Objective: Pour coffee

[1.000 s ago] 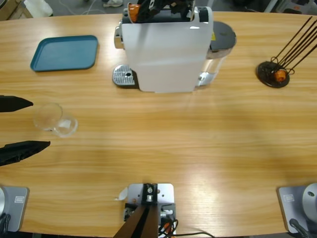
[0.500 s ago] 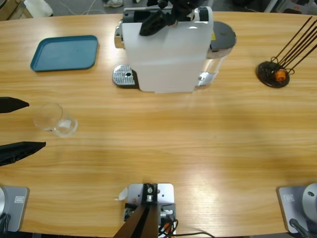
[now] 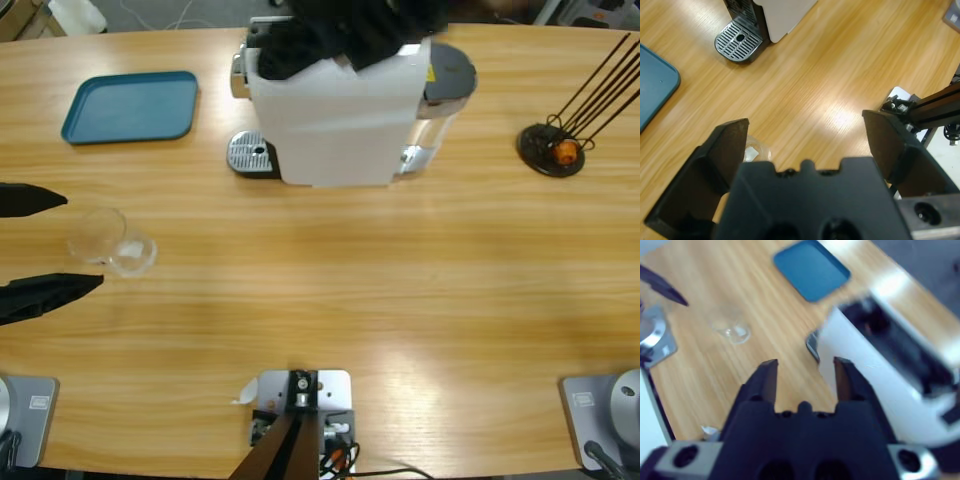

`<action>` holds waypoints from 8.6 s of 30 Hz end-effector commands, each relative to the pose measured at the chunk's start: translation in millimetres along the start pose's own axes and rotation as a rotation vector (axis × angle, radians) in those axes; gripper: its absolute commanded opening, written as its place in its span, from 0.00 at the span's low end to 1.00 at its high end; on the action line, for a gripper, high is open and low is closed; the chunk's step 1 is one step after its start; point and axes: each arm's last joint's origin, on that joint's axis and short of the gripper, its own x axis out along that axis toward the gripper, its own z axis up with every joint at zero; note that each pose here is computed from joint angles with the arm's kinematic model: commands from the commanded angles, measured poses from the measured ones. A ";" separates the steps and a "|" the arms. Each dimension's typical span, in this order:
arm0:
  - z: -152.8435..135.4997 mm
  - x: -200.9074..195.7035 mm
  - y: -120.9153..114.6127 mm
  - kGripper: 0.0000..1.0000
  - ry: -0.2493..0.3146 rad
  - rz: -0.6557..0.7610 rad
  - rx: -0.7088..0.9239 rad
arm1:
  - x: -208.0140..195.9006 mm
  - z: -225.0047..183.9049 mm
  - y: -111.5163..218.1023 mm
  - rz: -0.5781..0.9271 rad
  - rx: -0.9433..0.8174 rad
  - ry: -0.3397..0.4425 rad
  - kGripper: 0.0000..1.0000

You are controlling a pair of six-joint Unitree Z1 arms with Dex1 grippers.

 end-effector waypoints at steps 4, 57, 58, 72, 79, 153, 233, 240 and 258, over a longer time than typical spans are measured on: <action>13.8 -4.6 0.4 1.00 -0.035 0.014 -0.016 | -82.4 -48.3 -31.7 -0.514 0.494 -0.308 0.00; -2.4 -1.9 10.3 0.99 -0.004 0.061 -0.059 | 97.7 26.8 -18.3 -0.228 0.523 -0.103 0.00; -1.8 -1.1 10.2 0.99 -0.002 0.060 -0.059 | 100.7 25.7 -18.0 -0.221 0.522 -0.094 0.00; -6.3 -0.8 10.5 0.99 0.006 0.059 -0.060 | 165.4 -12.7 -14.5 -0.113 0.509 0.101 0.00; -6.8 -0.1 10.9 0.99 0.010 0.060 -0.062 | 180.2 -34.2 -30.4 -0.167 0.535 0.213 0.00; -71.2 92.5 15.7 1.00 0.127 0.491 -0.388 | -32.0 -116.6 -13.0 0.070 0.098 0.117 1.00; 47.1 180.3 202.8 0.26 0.072 -0.217 0.267 | -34.2 -129.9 -35.4 -0.013 0.207 0.036 1.00; 48.1 203.0 217.2 0.27 0.087 -0.217 0.316 | -25.5 -120.4 -37.2 -0.001 0.197 0.041 1.00; 68.1 248.6 197.6 0.28 0.124 -0.244 0.403 | -17.0 -116.4 -38.0 0.008 0.196 0.048 1.00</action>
